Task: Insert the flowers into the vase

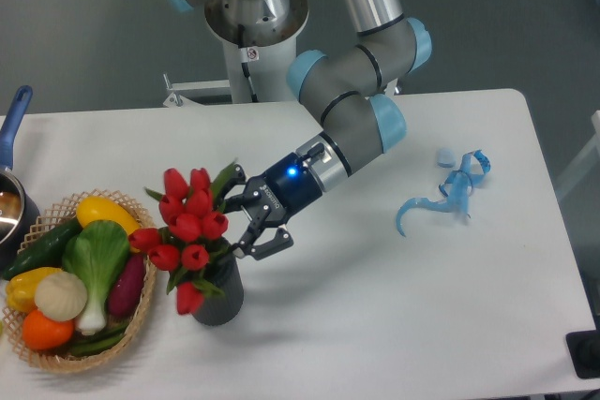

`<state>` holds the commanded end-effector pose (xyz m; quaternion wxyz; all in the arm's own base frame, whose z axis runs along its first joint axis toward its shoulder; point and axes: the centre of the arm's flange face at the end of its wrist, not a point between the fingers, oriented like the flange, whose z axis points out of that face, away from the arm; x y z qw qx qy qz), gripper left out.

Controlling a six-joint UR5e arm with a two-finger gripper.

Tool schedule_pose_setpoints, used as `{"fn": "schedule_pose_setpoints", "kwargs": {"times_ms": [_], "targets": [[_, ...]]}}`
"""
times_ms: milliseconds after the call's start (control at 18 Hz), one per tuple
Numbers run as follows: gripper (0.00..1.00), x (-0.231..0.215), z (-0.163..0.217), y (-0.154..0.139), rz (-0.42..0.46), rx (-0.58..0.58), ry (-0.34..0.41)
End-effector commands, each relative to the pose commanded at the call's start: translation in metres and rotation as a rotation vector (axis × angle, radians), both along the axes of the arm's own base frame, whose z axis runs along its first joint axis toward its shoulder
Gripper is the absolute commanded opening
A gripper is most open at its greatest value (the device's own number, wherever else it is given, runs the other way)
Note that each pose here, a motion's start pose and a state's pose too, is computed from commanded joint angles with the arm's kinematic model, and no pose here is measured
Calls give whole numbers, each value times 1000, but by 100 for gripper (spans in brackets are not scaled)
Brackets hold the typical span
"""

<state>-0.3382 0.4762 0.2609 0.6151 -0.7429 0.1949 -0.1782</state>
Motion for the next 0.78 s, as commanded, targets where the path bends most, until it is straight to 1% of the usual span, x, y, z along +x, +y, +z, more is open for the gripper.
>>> {"fn": "schedule_pose_setpoints", "kwargs": {"times_ms": [111,333,500,611,778], "targets": [[100,-1,0,-2,3,-2,-3],[100,-10,-4,-22,45,-6,-13],[100,-23,4,-49,104,-5,-10],[100,-33,13,-74,156,-1,-3],[100,-56,17,-101,225,-3,5]]}}
